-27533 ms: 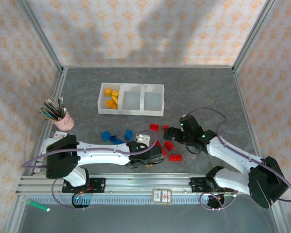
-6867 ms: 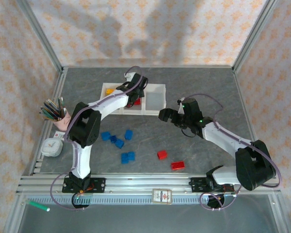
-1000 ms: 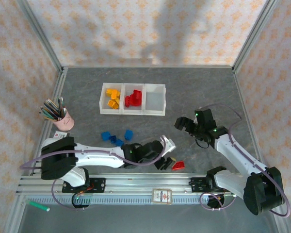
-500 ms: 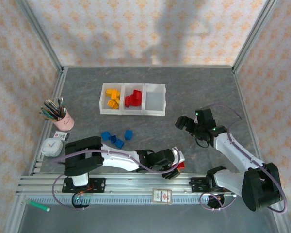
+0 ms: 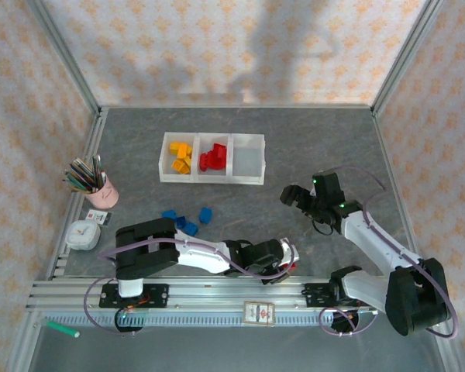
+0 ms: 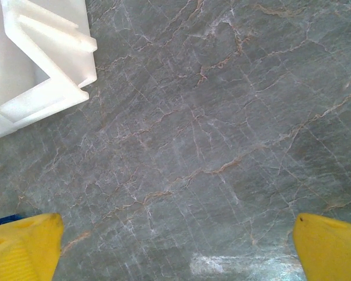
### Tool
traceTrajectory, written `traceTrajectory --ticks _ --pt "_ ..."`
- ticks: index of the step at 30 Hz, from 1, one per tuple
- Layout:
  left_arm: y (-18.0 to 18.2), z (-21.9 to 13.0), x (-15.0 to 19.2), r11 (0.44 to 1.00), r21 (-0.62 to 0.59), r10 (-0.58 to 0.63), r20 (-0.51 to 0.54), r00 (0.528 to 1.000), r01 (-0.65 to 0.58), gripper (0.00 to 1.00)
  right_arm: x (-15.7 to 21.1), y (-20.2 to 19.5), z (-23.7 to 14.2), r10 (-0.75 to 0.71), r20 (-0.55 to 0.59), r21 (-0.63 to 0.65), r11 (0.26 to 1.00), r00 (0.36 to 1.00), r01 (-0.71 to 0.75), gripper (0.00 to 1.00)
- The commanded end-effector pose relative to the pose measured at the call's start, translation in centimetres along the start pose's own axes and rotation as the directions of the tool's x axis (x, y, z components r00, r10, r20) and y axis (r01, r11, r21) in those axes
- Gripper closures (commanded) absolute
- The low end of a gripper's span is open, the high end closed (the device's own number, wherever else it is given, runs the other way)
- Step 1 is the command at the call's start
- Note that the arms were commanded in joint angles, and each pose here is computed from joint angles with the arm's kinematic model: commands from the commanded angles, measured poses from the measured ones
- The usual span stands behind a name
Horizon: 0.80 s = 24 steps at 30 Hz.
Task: Sort the legos into containers by color
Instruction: Pick up the lego from the middle-left of the table.
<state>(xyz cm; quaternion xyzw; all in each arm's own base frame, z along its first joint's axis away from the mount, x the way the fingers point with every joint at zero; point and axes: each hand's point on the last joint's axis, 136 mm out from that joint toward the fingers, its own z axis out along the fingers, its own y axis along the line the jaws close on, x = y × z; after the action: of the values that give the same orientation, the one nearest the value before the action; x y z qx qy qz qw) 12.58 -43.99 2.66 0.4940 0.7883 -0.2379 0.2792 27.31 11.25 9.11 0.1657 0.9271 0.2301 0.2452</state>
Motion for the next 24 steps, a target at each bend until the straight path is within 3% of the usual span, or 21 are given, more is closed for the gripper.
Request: traceTrajectory --ticks 1,7,13,19,24 --pt "0.6 0.2 -0.5 1.000 0.002 -0.018 0.024 1.000 0.018 0.58 -0.1 -0.4 0.4 -0.006 0.007 0.006 1.000 1.000 0.006 0.00" --pt "1.4 -0.6 -0.3 0.999 -0.011 -0.038 0.034 0.999 0.038 0.69 0.0 0.2 0.3 -0.016 -0.006 -0.017 1.000 1.000 0.015 0.00" --pt "3.3 -3.5 -1.6 0.992 -0.037 -0.115 0.119 0.986 0.120 0.71 -0.5 1.7 -0.5 -0.053 -0.011 -0.070 0.996 0.999 0.052 0.00" --pt "7.4 -7.9 -2.3 0.958 -0.118 -0.227 0.236 0.945 0.260 0.72 -1.3 3.8 -1.4 -0.075 -0.002 -0.142 0.987 0.997 0.074 0.00" --pt "12.9 -12.3 -2.8 0.889 -0.240 -0.307 0.316 0.898 0.389 0.72 -1.8 6.8 -1.7 -0.113 -0.009 -0.211 0.971 0.994 0.108 0.00"
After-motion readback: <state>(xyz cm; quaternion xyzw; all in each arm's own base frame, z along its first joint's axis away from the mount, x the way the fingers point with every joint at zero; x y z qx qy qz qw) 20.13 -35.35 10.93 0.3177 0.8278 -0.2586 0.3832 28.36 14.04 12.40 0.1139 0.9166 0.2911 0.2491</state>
